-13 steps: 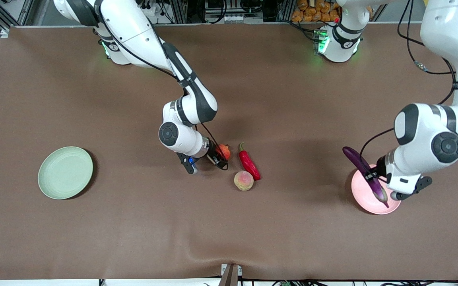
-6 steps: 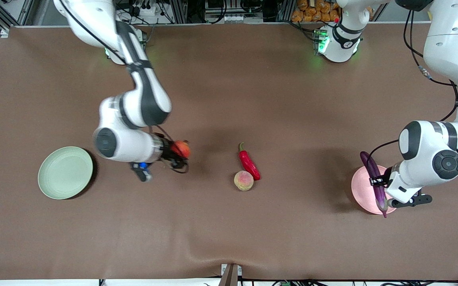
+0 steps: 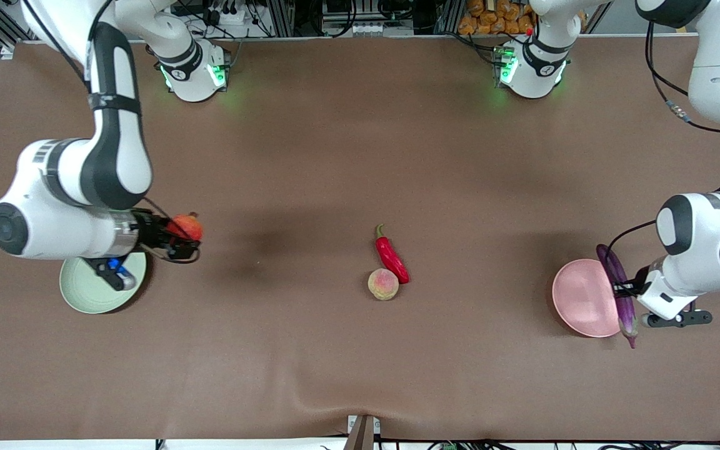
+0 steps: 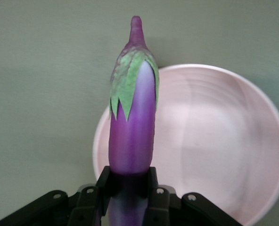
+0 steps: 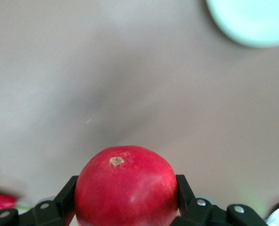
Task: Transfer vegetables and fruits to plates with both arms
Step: 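Lower the eggplant onto the pink plate while the right gripper carries the apple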
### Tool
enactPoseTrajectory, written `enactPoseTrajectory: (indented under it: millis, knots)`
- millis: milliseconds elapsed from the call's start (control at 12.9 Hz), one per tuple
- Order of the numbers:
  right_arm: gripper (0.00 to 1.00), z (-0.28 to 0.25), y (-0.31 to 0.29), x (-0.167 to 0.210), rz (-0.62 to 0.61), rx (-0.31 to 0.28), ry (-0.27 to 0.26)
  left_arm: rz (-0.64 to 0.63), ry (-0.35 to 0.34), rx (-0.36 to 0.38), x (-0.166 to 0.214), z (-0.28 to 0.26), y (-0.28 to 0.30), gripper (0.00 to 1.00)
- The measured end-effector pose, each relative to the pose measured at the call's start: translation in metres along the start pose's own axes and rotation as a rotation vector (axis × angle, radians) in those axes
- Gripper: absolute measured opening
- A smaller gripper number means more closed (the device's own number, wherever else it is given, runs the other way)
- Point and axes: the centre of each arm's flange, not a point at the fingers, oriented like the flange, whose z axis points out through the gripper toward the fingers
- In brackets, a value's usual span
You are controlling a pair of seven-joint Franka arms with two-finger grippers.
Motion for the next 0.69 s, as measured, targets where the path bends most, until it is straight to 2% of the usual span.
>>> enactPoseTrajectory:
  millis: [154, 463, 695]
  knots:
    - [0.85, -0.006, 0.042, 0.031, -0.090, -0.032, 0.020, -0.006, -0.001, -0.003, -0.001, 0.005, -0.007, 0.33]
    - [0.85, 0.005, 0.131, 0.104, -0.264, -0.046, 0.050, 0.006, -0.002, -0.010, 0.000, 0.006, 0.003, 0.33]
    - [0.85, 0.029, 0.168, 0.149, -0.382, -0.095, 0.117, 0.014, -0.003, -0.018, 0.000, 0.006, 0.013, 0.33]
